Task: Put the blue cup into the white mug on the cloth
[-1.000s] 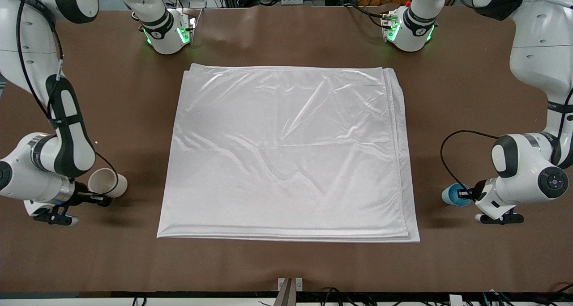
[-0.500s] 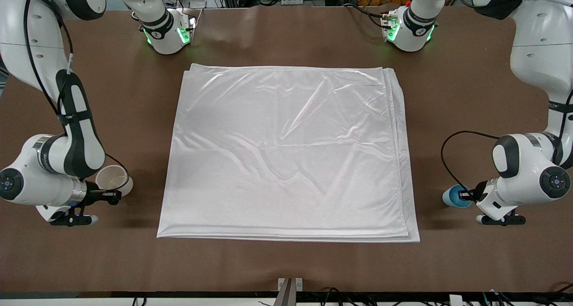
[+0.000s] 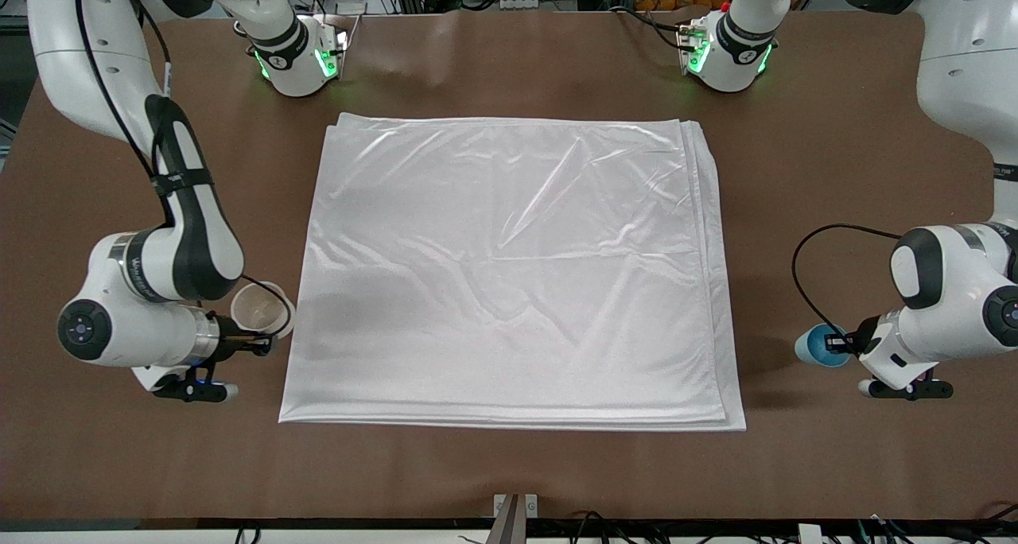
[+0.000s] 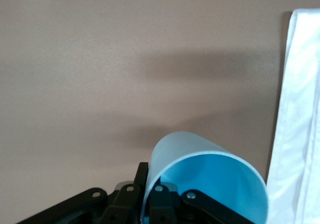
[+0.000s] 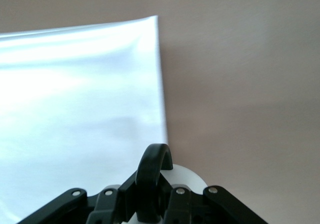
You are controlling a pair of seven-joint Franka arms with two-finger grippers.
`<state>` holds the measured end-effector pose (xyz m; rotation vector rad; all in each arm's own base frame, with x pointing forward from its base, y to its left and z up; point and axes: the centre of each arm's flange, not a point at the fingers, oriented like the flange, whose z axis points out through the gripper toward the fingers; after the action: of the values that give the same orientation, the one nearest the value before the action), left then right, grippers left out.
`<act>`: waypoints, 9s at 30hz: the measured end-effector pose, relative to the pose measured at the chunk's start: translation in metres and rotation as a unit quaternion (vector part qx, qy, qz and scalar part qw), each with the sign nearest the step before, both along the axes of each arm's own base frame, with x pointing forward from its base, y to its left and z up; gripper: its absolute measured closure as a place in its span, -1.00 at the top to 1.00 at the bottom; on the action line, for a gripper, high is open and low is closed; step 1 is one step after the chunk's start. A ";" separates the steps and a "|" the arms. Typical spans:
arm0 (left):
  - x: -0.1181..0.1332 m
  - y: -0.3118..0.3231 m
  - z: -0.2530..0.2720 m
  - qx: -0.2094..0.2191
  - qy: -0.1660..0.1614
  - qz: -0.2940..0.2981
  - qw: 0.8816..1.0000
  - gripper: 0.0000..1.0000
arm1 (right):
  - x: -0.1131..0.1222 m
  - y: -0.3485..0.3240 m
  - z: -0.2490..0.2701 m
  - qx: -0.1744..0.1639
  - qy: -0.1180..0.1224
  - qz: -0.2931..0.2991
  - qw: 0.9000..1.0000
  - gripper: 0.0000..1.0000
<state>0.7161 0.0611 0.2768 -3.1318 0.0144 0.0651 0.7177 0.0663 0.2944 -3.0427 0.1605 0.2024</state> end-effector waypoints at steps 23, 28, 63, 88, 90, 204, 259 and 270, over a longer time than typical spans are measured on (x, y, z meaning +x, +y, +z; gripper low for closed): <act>-0.013 -0.036 0.111 0.025 -0.011 -0.030 0.999 -0.92 | -0.039 0.189 0.003 -0.010 0.016 -0.123 0.992 -0.79; -0.015 -0.041 0.123 0.038 -0.012 -0.038 0.998 -0.92 | -0.037 0.195 0.003 0.024 0.023 -0.177 0.984 -0.79; -0.037 -0.075 0.187 0.076 -0.011 -0.072 0.994 -0.92 | -0.064 0.292 -0.054 0.071 0.034 -0.306 0.949 -0.79; -0.040 -0.071 0.183 0.094 0.002 -0.076 0.993 -0.92 | -0.086 0.334 -0.086 0.071 0.031 -0.348 0.934 -0.76; -0.040 -0.072 0.183 0.094 0.002 -0.076 0.993 -0.92 | -0.087 0.336 -0.089 0.070 0.031 -0.353 0.933 -0.72; -0.143 -0.541 0.083 -0.059 -0.108 0.009 0.992 0.98 | -0.139 -0.041 0.345 -0.055 -0.073 0.036 0.995 0.97; -0.108 -0.077 0.297 0.030 -0.109 0.055 0.992 1.00 | -0.146 -0.064 0.338 -0.054 -0.080 0.022 0.995 1.00; -0.127 -0.081 0.322 0.035 -0.122 0.048 0.991 1.00 | -0.147 -0.055 0.338 -0.053 -0.079 0.030 0.995 1.00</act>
<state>0.5893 -0.0202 0.5993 -3.0452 -0.1364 -0.3111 0.5710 0.0111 0.6323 -3.1534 0.0704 -0.0439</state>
